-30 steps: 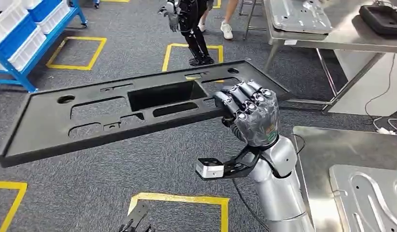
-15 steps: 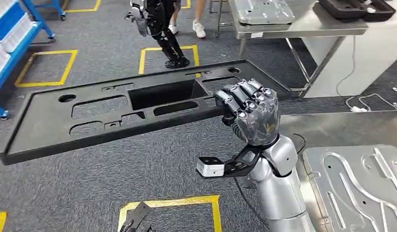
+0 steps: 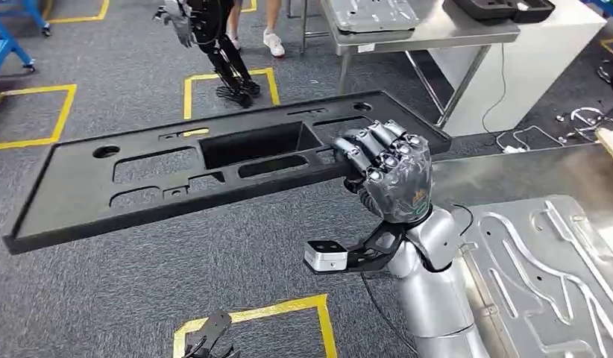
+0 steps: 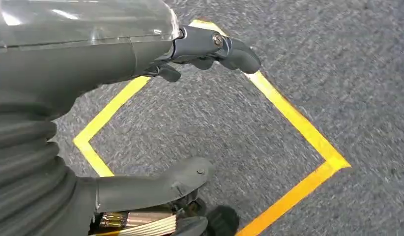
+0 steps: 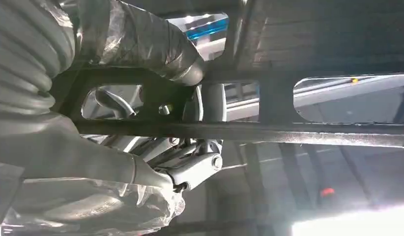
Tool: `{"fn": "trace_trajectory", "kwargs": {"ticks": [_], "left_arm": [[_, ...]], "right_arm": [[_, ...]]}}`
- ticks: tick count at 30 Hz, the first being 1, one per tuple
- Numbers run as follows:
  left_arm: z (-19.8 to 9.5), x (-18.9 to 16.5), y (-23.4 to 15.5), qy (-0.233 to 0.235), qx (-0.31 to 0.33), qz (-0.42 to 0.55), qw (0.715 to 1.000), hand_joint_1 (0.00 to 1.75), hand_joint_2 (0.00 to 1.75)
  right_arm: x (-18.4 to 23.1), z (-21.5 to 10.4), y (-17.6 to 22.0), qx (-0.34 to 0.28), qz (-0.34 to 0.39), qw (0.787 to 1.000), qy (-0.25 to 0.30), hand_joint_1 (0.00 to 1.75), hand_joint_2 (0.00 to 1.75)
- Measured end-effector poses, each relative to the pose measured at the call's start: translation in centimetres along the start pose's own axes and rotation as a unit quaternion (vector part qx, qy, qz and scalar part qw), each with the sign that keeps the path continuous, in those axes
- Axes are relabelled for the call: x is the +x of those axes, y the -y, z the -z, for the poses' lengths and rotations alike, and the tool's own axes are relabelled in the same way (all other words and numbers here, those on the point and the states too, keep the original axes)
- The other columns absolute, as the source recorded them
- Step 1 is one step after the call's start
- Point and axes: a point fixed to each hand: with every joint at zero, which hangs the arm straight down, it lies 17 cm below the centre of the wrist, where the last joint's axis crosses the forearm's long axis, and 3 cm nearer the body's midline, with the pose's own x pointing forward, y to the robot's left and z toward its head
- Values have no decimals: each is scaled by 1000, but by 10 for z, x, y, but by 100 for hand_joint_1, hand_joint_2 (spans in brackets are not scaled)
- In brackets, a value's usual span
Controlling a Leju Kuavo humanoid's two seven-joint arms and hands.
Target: Take the parts from the cabinet and place them on the table.
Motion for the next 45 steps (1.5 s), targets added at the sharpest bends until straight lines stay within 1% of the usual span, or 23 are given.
{"fn": "trace_trajectory", "kwargs": {"ticks": [7, 19, 24, 28, 38, 45], "left_arm": [[1, 2, -1, 1, 1, -1, 1000, 0, 175], [-2, -7, -1, -6, 2, -2, 1000, 0, 175], [0, 0, -2, 0, 3, -2, 1000, 0, 175], [-2, -6, -1, -5, 2, -2, 1000, 0, 175], [0, -1, -3, -1, 4, -3, 1000, 0, 175], [-2, -6, -2, -5, 3, -4, 1000, 0, 175]], "right_arm": [[0, 3, 1, -4, 2, 1000, 0, 175, 175], [3, 3, 0, -3, 7, 1000, -1, 175, 175], [2, 3, 1, -3, 5, 1000, 1, 175, 175], [2, 1, 0, -1, 5, 1000, 1, 175, 175], [2, 4, 1, -3, 5, 1000, 2, 175, 175], [3, 0, 0, 0, 7, 1000, -1, 175, 175]]}}
